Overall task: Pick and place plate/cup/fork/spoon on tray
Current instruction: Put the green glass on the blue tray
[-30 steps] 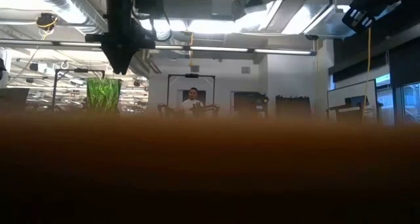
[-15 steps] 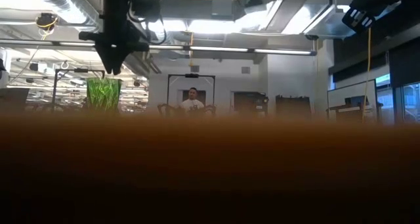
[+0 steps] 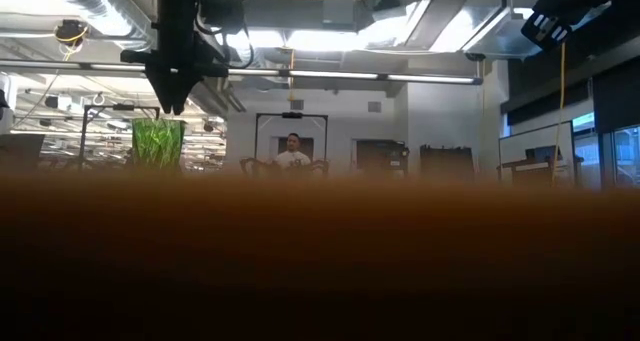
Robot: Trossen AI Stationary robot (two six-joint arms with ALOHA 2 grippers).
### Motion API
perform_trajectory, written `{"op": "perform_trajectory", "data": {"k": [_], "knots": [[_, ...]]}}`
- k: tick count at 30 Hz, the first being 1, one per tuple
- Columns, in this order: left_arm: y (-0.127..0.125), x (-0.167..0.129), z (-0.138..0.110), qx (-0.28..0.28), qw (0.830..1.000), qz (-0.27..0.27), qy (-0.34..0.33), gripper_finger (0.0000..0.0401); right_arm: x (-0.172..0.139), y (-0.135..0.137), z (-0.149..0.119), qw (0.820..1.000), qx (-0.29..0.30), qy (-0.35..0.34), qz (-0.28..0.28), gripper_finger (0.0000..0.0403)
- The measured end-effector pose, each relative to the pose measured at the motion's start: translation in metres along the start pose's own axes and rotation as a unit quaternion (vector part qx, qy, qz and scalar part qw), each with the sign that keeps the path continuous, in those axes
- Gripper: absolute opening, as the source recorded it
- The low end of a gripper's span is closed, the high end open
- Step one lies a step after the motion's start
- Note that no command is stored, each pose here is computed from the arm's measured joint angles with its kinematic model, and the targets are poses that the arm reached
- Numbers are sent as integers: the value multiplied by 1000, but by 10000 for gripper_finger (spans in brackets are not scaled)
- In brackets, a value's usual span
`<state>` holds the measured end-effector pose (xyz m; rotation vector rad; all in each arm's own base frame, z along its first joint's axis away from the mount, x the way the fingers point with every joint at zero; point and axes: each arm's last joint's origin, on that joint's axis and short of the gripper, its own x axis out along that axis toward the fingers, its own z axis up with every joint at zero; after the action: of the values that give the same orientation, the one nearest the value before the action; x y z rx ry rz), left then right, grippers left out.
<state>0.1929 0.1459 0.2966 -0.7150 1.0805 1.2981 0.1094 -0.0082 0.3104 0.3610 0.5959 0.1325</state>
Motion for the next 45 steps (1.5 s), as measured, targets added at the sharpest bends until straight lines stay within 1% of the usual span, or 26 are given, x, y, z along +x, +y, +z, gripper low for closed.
{"op": "perform_trajectory", "data": {"k": [6,11,13,18,24,31,36,41,45], "knots": [[0,0,0,1,1000,-3,3,78,0,0,0,1000,0,0,0,20],[3,2,4,-1,1000,-16,9,78,0,0,0,1000,0,0,0,20],[4,3,6,6,1000,-14,8,78,0,0,0,1000,0,0,0,20],[8,5,8,-3,1000,-15,14,78,0,0,0,1000,0,0,1,20],[7,5,8,-3,999,-28,20,78,0,2,0,1000,0,6,26,20],[6,5,9,-5,999,-30,16,79,0,2,0,1000,0,6,26,20],[1,13,11,0,999,-24,30,79,0,2,0,1000,0,6,26,20],[-8,28,13,10,999,-6,52,79,0,2,0,1000,0,6,26,20],[-14,39,14,45,997,4,68,79,0,2,0,1000,0,6,26,20]]}}
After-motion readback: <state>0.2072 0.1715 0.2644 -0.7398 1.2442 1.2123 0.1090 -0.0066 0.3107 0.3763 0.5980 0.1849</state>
